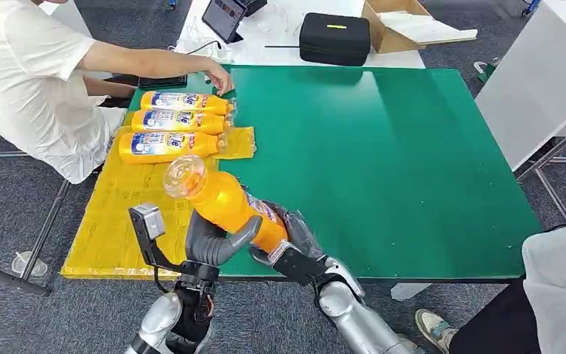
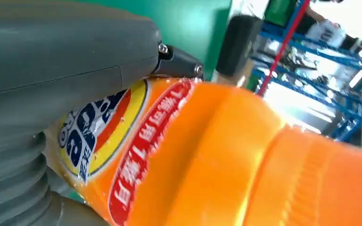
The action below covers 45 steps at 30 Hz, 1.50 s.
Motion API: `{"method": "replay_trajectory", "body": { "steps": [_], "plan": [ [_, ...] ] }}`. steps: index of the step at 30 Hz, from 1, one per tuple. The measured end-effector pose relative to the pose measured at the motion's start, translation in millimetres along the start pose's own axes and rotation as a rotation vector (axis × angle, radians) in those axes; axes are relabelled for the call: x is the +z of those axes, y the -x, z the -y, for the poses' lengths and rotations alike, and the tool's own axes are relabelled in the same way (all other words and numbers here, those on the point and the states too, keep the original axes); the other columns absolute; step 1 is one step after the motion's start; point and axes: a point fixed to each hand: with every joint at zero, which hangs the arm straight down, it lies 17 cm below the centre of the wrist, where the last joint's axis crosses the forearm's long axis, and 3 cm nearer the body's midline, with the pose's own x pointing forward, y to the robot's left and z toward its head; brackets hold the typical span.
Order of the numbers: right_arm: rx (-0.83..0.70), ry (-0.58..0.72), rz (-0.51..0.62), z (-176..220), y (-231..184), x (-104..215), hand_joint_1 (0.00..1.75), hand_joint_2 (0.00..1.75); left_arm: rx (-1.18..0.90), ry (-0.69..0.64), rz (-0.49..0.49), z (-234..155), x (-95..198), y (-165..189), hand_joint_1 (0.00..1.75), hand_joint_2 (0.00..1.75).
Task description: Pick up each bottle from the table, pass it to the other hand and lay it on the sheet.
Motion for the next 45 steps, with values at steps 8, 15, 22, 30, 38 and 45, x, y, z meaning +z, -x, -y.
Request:
{"method": "replay_trajectory", "body": {
  "steps": [8,15,22,30,38,45],
  "plan": [
    [-0.154,-0.079,0.023,-17.9,-5.0,8.7,0.0,0.0,0.186,0.108,0.002,9.1,7.0,-16.2,1.75,1.75],
    [-0.022,0.065,0.024,3.6,2.2,13.8,0.0,0.0,0.028,0.036,0.064,-5.1,3.1,-24.7,1.75,1.75],
    [0.358,0.685,0.027,149.4,-4.6,75.3,0.0,0.0,-0.71,-0.206,0.271,-83.6,6.2,-69.7,1.75,1.75],
    [0.619,0.917,0.028,244.0,-31.0,143.4,0.0,0.0,-1.268,-0.193,0.235,-141.7,20.4,-61.9,1.75,1.75],
    [0.655,0.954,0.03,259.5,-40.2,158.4,0.0,0.0,-1.351,-0.184,0.151,-164.8,24.8,-47.5,1.75,1.75],
    [0.493,0.773,0.08,220.4,-36.4,122.9,0.0,0.0,-1.498,0.058,-0.103,-191.0,32.3,29.7,1.75,1.75]
  ]
}}
